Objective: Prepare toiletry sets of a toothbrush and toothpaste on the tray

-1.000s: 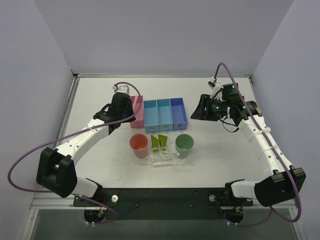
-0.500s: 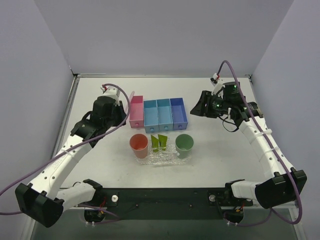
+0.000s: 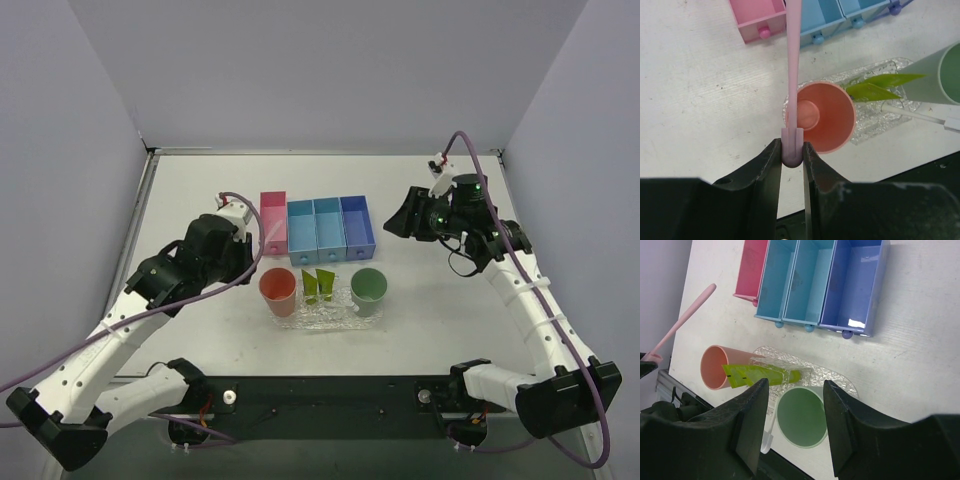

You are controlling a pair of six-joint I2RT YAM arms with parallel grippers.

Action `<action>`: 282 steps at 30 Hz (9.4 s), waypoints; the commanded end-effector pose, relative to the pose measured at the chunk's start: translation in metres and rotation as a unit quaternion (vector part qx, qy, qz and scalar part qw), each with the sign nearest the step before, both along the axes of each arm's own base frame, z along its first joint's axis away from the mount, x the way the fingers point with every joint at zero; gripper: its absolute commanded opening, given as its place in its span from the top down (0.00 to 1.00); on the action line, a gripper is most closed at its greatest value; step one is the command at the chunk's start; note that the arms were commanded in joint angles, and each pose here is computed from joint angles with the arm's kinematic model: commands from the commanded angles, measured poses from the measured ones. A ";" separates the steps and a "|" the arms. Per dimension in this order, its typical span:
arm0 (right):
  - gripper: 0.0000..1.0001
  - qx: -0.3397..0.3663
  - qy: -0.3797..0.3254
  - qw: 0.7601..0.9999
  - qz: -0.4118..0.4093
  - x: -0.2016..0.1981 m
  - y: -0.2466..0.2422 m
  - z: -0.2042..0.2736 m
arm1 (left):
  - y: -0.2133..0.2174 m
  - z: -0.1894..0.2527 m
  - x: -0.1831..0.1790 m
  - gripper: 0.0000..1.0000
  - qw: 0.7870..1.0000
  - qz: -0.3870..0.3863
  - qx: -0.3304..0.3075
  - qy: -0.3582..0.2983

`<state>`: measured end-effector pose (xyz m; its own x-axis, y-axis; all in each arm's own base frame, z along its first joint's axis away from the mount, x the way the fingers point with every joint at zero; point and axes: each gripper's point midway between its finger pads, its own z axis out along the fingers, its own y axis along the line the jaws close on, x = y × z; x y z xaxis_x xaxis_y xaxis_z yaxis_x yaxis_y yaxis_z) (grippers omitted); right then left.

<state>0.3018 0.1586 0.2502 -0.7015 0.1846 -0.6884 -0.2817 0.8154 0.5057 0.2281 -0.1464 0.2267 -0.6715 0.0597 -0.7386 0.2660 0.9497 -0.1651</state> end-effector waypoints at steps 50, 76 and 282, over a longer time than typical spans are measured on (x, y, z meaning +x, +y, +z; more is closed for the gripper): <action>0.57 -0.063 -0.016 0.996 -0.055 -0.006 -0.032 -0.006 | -0.017 0.004 -0.132 1.00 0.951 -0.268 0.051 0.145; 0.56 -0.076 -0.014 0.996 -0.049 -0.012 -0.035 -0.014 | -0.039 -0.006 -0.103 1.00 0.960 -0.234 0.060 0.145; 0.46 -0.081 -0.014 0.990 -0.113 -0.014 -0.078 -0.033 | -0.024 0.013 0.035 0.17 0.999 -0.019 -0.039 -0.031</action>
<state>0.2864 0.0869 0.1995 -0.6918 0.1671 -0.7025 -0.1155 0.9347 0.3361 0.2271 -0.1801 0.2015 -0.7475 0.1896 -0.6366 0.3613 0.9203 -0.1502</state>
